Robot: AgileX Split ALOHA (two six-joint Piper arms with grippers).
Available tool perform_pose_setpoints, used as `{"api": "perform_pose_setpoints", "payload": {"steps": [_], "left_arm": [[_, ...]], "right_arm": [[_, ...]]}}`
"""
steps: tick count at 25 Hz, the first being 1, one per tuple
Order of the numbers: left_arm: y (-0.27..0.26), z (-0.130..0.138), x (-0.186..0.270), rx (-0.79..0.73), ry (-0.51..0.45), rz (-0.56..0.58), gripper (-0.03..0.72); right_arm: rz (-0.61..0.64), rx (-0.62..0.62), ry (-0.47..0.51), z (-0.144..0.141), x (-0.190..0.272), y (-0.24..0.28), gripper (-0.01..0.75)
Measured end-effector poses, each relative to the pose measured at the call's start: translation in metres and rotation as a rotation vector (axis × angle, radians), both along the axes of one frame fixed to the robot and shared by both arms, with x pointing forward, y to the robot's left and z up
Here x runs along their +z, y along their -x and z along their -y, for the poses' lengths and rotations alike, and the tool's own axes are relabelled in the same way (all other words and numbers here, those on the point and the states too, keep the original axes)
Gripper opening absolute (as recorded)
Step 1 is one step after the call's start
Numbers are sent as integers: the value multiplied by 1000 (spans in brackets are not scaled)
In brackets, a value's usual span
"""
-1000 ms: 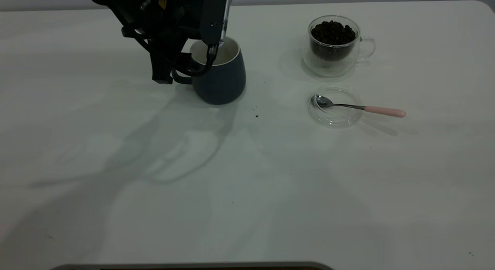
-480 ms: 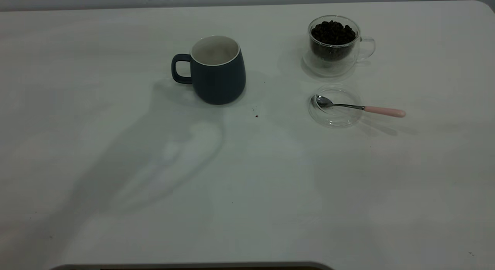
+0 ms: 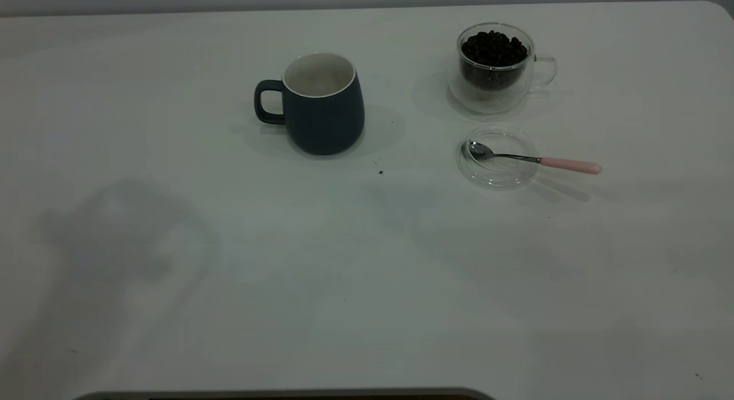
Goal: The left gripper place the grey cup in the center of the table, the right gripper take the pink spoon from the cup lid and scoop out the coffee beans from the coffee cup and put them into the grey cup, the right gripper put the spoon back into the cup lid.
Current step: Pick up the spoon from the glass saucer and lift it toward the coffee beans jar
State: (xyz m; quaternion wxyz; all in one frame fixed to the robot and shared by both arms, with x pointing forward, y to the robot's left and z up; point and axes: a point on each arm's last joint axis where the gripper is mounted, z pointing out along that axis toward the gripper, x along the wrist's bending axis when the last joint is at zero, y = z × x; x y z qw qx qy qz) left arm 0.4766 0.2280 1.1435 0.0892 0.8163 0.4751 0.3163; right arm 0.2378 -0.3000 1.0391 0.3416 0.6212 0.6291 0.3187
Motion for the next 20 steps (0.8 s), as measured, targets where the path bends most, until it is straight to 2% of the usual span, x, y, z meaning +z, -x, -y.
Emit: {"api": "perform_pose_setpoints", "payload": {"steps": [3, 8, 11, 16, 20], "left_arm": [[36, -22, 18, 89, -23, -38, 565], [77, -41, 45, 94, 55, 85, 565], [110, -52, 48, 78, 137, 134, 565], [171, -71, 23, 36, 273, 168, 565], [206, -75, -13, -35, 381, 140, 565]], "right_arm": [[0, 0, 0, 0, 0, 0, 579], [0, 0, 0, 0, 0, 0, 579], [0, 0, 0, 0, 0, 0, 579], [0, 0, 0, 0, 0, 0, 579], [0, 0, 0, 0, 0, 0, 579]]}}
